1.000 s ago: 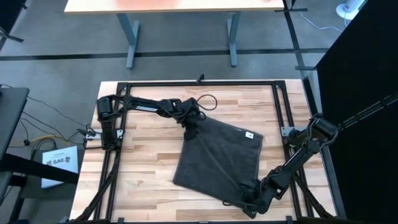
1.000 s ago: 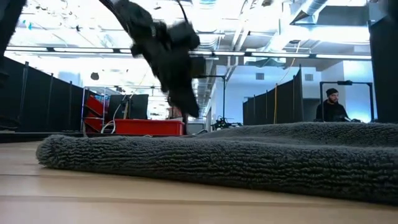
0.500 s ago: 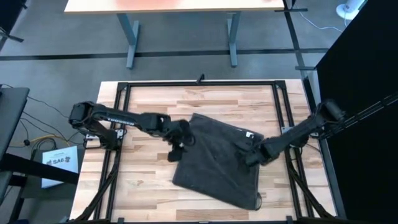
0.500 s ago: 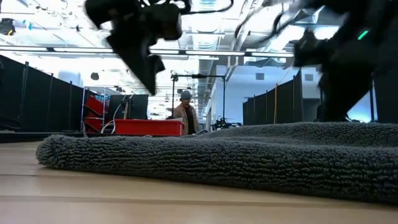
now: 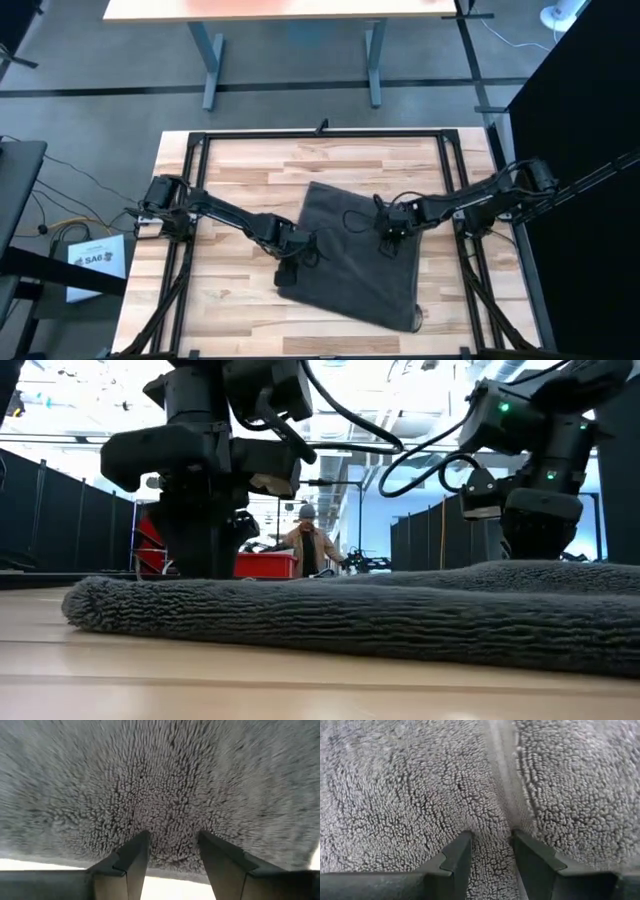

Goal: Roll towel
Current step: Roll the black towel

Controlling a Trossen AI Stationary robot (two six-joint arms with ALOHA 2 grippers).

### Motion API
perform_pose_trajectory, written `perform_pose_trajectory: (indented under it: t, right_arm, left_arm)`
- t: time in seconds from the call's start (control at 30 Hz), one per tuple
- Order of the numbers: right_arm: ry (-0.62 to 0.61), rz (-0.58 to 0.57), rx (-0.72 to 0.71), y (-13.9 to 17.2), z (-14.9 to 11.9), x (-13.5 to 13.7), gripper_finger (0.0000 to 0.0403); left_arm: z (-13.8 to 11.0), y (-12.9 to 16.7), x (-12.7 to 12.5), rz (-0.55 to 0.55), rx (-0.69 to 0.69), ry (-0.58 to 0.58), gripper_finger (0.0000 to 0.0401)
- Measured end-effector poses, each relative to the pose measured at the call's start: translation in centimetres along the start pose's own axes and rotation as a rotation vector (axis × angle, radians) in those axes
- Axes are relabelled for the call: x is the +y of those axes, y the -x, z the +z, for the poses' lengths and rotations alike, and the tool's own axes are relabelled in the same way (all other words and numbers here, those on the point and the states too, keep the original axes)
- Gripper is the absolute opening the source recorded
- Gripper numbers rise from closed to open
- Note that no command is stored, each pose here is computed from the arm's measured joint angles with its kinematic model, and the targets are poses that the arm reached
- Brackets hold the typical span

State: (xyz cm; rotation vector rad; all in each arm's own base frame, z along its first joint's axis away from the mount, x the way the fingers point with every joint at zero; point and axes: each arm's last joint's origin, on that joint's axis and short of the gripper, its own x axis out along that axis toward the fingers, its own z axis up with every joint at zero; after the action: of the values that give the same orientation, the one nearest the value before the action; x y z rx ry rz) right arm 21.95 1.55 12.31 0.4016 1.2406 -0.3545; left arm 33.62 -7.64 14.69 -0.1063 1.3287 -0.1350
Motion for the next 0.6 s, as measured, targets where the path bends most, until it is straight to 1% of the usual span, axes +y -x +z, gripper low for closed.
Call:
perform_pose_trajectory:
  t: [0.07, 0.2, 0.33, 0.4, 0.47, 0.5, 0.53, 0.6]
  right_arm:
    - [0.008, -0.002, 0.000, -0.1, 0.3, -0.5, 0.0134]
    - [0.070, -0.008, -0.037, -0.2, 1.4, -1.7, 0.0134]
    - [0.109, -0.036, -0.057, -0.1, 2.8, -3.9, 0.0134]
    - [0.101, -0.025, -0.055, -0.1, 3.2, -5.0, 0.0134]
    - [0.072, 0.044, -0.047, 0.2, 3.8, -5.7, 0.0134]
    - [0.066, 0.097, -0.043, 0.5, 3.9, -5.8, 0.0134]
    - [0.068, 0.149, -0.030, 0.7, 3.8, -5.6, 0.0134]
    - [0.118, 0.243, -0.026, 1.7, 3.6, -4.2, 0.0134]
  left_arm:
    - [0.0, -0.3, -0.4, 0.001, 0.006, 0.008, 0.0162]
    - [-0.2, -0.5, -1.0, 0.006, 0.013, 0.033, 0.0162]
    - [-0.2, -0.2, -1.0, 0.027, 0.001, 0.083, 0.0162]
    - [-0.2, 0.0, -0.9, 0.052, -0.016, 0.095, 0.0162]
    - [-0.2, 0.3, -0.7, 0.064, -0.022, 0.105, 0.0162]
    - [-0.2, 0.6, -0.6, 0.064, -0.028, 0.108, 0.0162]
    - [-0.2, 0.9, -0.6, 0.062, -0.035, 0.108, 0.0162]
    - [-0.1, 1.6, -0.6, 0.057, -0.056, 0.095, 0.0162]
